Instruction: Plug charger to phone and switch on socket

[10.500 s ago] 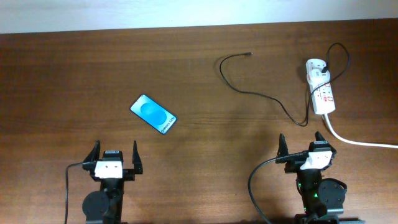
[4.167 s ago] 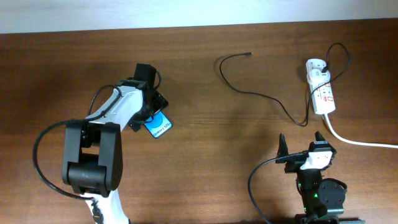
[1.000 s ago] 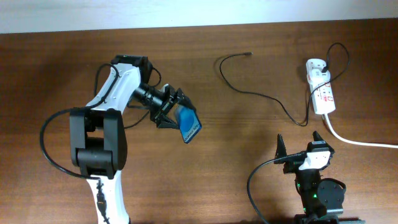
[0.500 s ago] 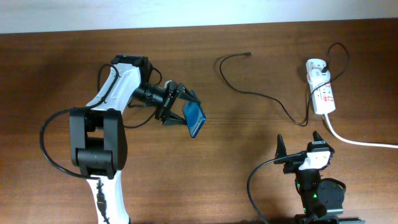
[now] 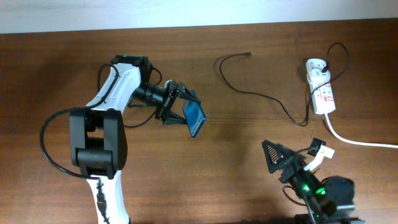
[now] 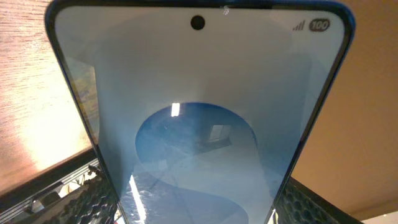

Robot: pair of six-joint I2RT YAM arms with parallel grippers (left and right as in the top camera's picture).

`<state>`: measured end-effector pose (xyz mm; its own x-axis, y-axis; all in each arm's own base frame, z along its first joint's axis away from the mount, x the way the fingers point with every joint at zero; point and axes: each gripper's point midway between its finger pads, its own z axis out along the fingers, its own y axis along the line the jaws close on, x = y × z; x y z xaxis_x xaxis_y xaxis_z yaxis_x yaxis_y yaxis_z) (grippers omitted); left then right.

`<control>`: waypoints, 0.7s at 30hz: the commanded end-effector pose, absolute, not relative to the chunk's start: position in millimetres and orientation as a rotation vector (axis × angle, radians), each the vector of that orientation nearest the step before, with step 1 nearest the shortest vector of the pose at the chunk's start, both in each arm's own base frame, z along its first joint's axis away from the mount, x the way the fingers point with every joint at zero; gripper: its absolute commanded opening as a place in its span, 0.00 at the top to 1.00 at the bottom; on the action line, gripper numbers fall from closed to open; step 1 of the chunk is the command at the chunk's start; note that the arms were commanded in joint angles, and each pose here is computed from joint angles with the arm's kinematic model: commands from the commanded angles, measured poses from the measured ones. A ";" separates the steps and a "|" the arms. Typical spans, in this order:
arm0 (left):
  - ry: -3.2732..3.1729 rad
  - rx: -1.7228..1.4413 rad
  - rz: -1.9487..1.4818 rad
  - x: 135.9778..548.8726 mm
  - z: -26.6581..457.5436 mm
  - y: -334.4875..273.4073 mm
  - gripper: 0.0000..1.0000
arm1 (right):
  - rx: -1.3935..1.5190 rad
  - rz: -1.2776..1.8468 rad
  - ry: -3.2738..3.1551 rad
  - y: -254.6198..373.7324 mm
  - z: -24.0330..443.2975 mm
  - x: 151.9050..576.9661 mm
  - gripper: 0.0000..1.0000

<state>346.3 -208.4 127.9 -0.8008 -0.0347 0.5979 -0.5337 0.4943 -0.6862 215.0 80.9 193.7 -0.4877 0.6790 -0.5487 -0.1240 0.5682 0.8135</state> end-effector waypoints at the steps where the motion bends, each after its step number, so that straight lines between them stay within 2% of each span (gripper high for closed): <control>1: -2.206 0.446 1.343 352.1 137.9 -212.7 0.46 | 0.427 0.888 1.896 70.5 225.7 222.5 0.02; 6: -2.207 0.447 1.343 352.1 137.8 -212.6 0.46 | 0.273 0.870 2.129 133.3 215.8 243.3 0.03; 12: -2.207 0.446 1.344 352.2 137.8 -212.6 0.46 | 0.068 0.621 2.146 227.3 204.6 259.4 0.01; 16: -2.209 0.443 1.345 352.3 137.8 -212.6 0.45 | 0.049 0.655 2.093 273.2 184.4 293.9 0.00; 19: -2.211 0.441 1.347 352.6 137.7 -212.6 0.45 | 0.051 0.664 2.085 289.2 166.8 306.4 0.15; 21: -2.212 0.439 1.348 352.7 137.5 -212.6 0.45 | 0.053 0.662 2.086 292.3 163.8 309.7 0.31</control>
<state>347.4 -208.9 128.4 -0.8036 -0.0330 0.5943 -0.5310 0.4907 -0.6908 305.5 288.5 158.6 -0.5940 0.2720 -0.7571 -0.2109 0.8555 0.4728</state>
